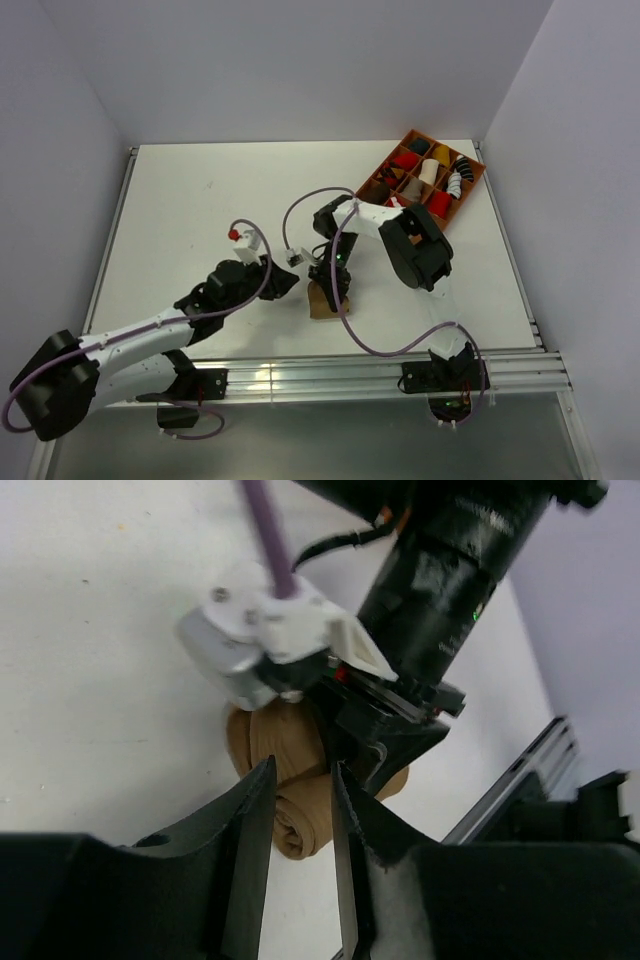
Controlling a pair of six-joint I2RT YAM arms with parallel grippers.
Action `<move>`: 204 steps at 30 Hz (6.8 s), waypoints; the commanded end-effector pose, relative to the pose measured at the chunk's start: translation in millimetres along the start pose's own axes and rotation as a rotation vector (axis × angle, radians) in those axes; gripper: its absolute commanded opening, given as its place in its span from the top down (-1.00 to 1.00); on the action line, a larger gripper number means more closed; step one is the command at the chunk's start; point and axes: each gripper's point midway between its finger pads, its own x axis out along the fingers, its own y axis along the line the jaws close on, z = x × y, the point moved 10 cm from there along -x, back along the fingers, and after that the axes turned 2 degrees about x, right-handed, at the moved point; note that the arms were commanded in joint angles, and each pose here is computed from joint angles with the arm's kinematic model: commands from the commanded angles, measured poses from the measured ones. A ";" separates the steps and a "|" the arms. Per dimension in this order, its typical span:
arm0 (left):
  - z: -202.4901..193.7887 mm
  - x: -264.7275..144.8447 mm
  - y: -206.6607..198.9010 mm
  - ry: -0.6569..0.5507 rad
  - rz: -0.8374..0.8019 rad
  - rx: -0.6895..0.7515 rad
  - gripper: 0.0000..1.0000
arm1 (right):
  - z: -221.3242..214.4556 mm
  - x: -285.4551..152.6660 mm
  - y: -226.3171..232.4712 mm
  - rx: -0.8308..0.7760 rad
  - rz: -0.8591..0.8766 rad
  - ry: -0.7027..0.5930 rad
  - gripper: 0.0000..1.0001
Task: Roll the socks
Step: Roll the sock at the center of the board.
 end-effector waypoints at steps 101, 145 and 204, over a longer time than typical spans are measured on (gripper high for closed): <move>-93.2 65.9 42.8 0.623 0.101 -0.031 0.99 | -51.1 -4.3 81.4 -0.613 -0.932 -0.345 -0.18; -59.4 82.9 25.6 0.457 0.023 0.039 0.52 | -41.6 35.5 80.6 -0.526 -0.751 0.086 0.63; -37.6 25.3 -18.6 0.146 -0.169 0.184 0.14 | -0.8 15.7 -5.4 0.012 -0.302 0.195 0.63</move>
